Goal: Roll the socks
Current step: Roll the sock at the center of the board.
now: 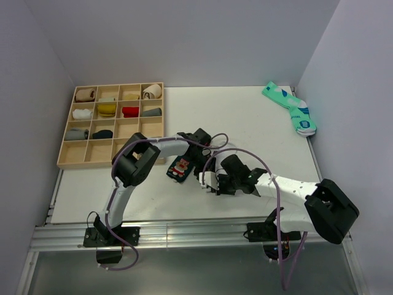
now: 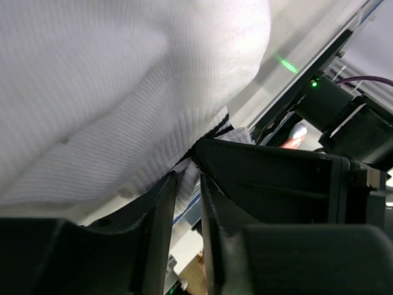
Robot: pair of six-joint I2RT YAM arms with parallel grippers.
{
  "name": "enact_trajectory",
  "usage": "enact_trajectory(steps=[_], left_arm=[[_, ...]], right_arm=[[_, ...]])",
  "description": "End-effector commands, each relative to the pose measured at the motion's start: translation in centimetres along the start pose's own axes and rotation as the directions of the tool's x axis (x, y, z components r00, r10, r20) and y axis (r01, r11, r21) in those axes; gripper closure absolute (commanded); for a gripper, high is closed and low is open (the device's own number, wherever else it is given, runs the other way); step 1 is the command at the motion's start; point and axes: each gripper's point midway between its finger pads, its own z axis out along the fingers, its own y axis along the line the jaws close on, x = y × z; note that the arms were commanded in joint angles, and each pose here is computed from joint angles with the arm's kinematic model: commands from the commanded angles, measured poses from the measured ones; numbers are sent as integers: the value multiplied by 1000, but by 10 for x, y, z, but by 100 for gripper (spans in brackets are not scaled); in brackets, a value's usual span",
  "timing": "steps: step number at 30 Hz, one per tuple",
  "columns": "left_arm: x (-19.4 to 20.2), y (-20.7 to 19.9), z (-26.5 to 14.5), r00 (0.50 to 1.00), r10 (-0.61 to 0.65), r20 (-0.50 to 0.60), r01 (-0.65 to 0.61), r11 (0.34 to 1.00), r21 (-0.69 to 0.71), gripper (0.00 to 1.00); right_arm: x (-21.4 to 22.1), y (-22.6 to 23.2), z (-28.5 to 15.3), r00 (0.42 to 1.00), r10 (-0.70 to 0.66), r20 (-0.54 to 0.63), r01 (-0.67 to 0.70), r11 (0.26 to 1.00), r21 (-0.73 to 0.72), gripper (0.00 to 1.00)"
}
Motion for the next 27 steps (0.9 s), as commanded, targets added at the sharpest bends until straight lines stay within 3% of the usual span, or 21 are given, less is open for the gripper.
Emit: enact_trajectory(steps=[1, 14, 19, 27], left_arm=[[-8, 18, -1, 996, -5, 88, 9, 998, -54, 68], [-40, -3, -38, 917, -21, 399, 10, 1000, 30, 66], [-40, 4, -37, 893, -42, 447, 32, 999, 31, 71], [-47, -14, -54, 810, 49, 585, -72, 997, 17, 69]], right_arm=[[8, 15, -1, 999, 40, -1, -40, 999, -19, 84], [11, 26, -23, 982, 174, 70, -163, 976, -142, 89], [16, 18, -33, 960, 269, 81, -248, 946, -208, 89], [14, 14, -46, 928, 367, 59, -314, 859, -404, 91]])
